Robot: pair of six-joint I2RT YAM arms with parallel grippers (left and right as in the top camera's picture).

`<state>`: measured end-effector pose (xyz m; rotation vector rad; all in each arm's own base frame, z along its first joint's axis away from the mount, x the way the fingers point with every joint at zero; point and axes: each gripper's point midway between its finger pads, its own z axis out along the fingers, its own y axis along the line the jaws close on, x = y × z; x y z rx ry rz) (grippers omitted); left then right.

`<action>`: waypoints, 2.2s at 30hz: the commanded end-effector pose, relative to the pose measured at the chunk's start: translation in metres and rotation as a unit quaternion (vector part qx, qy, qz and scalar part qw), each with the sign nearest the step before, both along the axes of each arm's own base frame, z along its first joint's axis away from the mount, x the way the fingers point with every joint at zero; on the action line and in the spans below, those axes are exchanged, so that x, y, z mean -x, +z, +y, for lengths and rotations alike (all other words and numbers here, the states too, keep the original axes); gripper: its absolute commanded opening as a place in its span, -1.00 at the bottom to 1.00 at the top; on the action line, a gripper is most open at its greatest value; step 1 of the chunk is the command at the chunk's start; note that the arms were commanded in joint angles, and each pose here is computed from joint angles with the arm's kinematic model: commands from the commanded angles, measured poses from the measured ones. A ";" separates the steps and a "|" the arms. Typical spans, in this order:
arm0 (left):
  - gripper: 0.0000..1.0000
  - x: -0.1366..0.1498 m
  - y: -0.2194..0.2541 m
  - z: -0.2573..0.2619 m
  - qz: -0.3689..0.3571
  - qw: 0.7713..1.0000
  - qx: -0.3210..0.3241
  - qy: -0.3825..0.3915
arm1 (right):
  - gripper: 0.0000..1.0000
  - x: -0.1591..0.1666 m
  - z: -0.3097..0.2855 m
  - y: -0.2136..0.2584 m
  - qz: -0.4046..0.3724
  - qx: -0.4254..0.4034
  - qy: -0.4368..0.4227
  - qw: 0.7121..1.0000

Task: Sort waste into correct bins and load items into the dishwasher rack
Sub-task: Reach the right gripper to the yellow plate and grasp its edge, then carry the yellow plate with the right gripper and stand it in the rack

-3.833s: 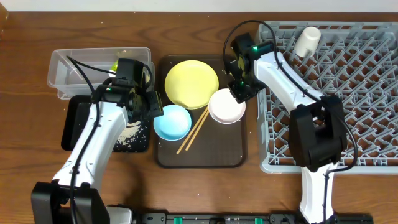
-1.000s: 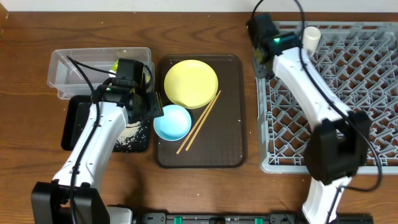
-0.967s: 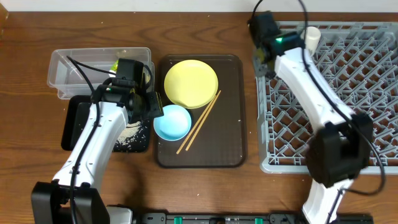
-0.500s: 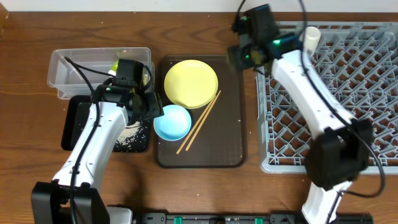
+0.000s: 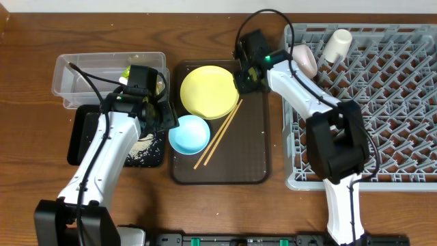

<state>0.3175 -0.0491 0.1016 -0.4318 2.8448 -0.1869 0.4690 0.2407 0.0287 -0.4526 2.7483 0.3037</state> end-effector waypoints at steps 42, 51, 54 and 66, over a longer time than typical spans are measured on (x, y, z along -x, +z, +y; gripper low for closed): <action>0.41 -0.004 0.007 0.004 -0.012 1.000 -0.005 0.009 | -0.98 -0.012 -0.217 0.255 -0.262 0.214 -0.169 0.926; 0.48 -0.005 0.007 0.003 -0.014 1.000 -0.005 0.008 | -0.97 0.019 -0.313 0.276 -0.217 0.432 -0.218 0.848; 0.49 -0.005 0.007 0.004 -0.014 1.000 -0.005 0.008 | -0.97 0.026 -0.318 0.269 -0.187 0.456 -0.186 0.850; 0.49 -0.004 0.007 0.004 -0.013 1.000 -0.005 0.008 | -0.98 0.049 -0.370 0.261 -0.127 0.479 -0.210 0.843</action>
